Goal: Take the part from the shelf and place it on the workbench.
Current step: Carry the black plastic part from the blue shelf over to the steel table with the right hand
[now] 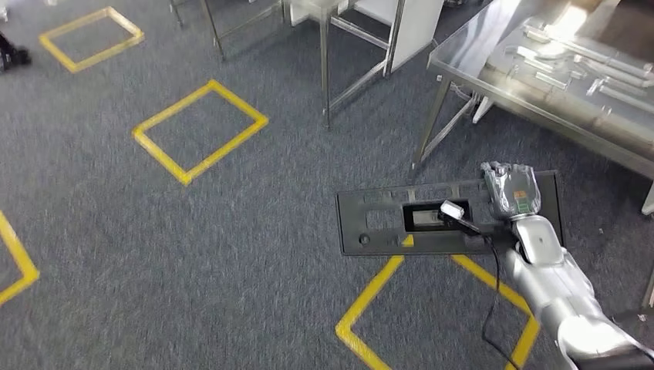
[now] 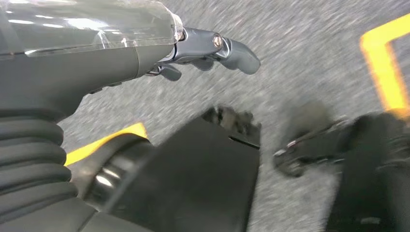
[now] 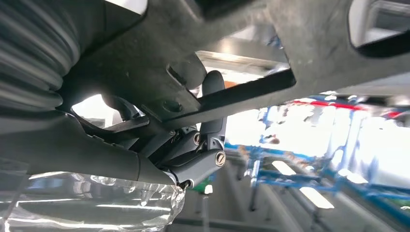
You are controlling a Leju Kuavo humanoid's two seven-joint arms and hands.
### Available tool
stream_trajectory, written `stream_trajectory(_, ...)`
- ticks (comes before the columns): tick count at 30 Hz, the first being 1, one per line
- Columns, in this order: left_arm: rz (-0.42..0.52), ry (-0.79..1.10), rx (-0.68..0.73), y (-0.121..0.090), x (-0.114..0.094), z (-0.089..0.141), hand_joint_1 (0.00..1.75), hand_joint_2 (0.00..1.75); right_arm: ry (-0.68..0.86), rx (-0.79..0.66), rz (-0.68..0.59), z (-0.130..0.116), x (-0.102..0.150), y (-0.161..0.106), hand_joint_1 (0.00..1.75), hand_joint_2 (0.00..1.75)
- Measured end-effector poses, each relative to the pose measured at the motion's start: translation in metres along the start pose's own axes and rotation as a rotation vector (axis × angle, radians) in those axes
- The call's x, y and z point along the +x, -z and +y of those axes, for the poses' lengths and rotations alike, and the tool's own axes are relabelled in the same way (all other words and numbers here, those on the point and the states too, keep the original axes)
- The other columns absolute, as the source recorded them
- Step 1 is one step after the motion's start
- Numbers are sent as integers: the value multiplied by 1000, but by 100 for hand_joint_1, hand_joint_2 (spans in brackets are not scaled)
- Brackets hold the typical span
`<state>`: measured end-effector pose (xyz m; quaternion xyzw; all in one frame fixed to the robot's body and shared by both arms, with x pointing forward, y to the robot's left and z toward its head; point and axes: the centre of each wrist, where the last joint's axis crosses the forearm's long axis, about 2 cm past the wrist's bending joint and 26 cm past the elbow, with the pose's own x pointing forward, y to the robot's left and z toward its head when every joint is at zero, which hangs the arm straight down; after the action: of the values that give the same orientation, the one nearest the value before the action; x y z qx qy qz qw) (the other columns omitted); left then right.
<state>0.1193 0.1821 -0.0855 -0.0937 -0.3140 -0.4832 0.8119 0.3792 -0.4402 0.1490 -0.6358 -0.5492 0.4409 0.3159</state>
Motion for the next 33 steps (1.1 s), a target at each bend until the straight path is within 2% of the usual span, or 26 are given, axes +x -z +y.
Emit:
stream_trajectory(12,-7,0,12,0,0,2,0,175,9,5,-14,2,16,2,175,175)
stream_trajectory(19,-25,9,13,3,7,5,0,175,5,-21,0,-6,9,18,175,175)
stream_trajectory(33,-33,167,-87,5,13,3,0,175,-2,-40,21,-13,11,35,175,175)
